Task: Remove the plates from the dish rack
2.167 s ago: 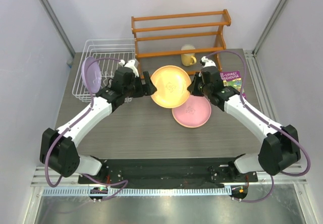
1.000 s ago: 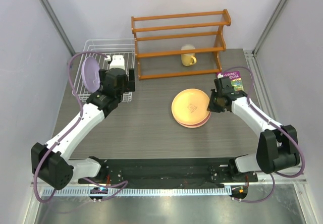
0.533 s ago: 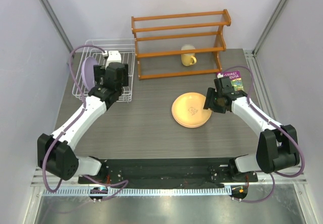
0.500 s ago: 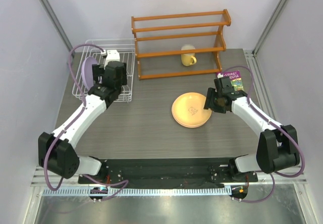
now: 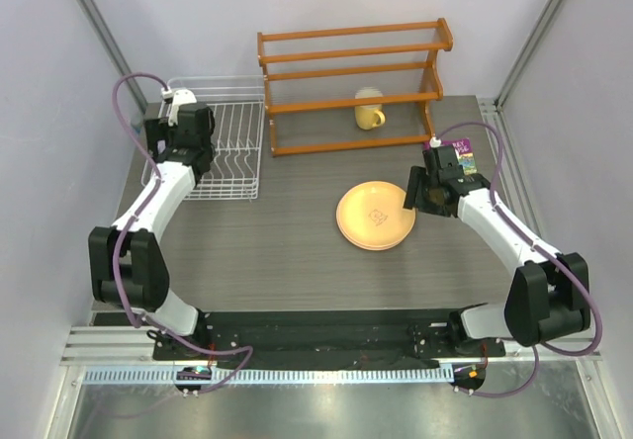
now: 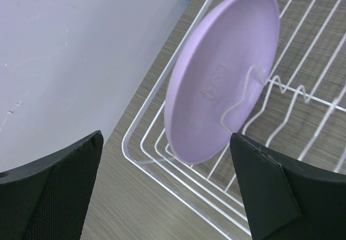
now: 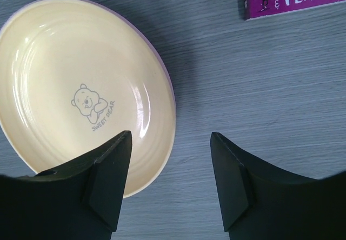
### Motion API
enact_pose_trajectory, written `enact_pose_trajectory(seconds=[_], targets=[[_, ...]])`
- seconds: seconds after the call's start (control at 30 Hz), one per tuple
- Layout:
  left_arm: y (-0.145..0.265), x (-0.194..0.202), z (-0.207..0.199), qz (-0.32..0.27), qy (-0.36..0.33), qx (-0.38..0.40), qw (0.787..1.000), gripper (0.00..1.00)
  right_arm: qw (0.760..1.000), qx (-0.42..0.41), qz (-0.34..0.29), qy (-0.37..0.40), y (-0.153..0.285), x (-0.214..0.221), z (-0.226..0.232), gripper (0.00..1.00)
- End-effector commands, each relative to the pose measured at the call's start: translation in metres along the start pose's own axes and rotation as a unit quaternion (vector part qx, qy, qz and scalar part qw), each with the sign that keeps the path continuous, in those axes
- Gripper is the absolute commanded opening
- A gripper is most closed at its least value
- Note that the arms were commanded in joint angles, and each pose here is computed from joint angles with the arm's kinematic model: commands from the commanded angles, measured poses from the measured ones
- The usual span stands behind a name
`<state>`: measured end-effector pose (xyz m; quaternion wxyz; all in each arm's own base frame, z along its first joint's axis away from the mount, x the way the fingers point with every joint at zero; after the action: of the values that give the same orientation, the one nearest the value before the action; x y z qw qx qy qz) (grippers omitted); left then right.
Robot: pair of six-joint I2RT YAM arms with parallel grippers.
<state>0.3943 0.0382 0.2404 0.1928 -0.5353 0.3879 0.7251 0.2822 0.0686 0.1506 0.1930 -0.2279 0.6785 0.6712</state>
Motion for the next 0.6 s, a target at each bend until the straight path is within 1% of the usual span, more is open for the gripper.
enact_pose_trajectory(seconds=[0.0,0.17,0.27,0.3,0.37,0.4,0.47,0.5,0.57], targets=[[-0.014,-0.021,0.001,-0.025,0.041,-0.006,0.999,0.99,1.000,0.000,-0.005,0.010,-0.003,-0.011,0.000,0.65],[-0.035,-0.005,0.000,0.001,0.040,-0.012,0.999,0.95,1.000,-0.004,-0.011,0.010,-0.003,-0.019,0.002,0.64],[-0.044,0.006,-0.001,0.014,0.039,-0.017,0.999,0.85,1.000,-0.005,-0.009,0.009,-0.005,-0.021,0.002,0.63],[-0.047,0.008,-0.001,0.016,0.044,-0.019,0.999,0.76,1.000,-0.006,-0.010,0.010,-0.005,-0.022,0.003,0.63],[-0.049,0.012,-0.001,0.020,0.043,-0.022,0.999,0.69,1.000,-0.005,-0.007,0.009,-0.006,-0.021,0.003,0.62],[-0.050,0.013,-0.002,0.021,0.046,-0.023,0.998,0.60,1.000,-0.005,-0.007,0.009,-0.006,-0.021,0.003,0.62],[-0.050,0.013,-0.002,0.021,0.048,-0.022,0.998,0.51,1.000,-0.004,-0.004,0.008,-0.007,-0.018,0.003,0.62],[-0.050,0.012,-0.002,0.020,0.051,-0.022,0.998,0.36,1.000,-0.004,-0.003,0.007,-0.008,-0.018,0.002,0.62],[-0.049,0.009,-0.002,0.018,0.053,-0.021,0.998,0.24,1.000,-0.007,-0.002,0.005,-0.009,-0.016,0.003,0.62]])
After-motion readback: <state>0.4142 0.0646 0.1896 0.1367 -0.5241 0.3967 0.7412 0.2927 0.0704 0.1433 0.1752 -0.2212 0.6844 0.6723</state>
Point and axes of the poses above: each gripper's point midway between its finger pads, its own y axis back along the fingers, its own z axis along the line the jaws close on, x = y × z, the point moved 5 cm from there along y, back along the fingers, and after that the axes turned 15 degrees about y, right-handed, at the moved point
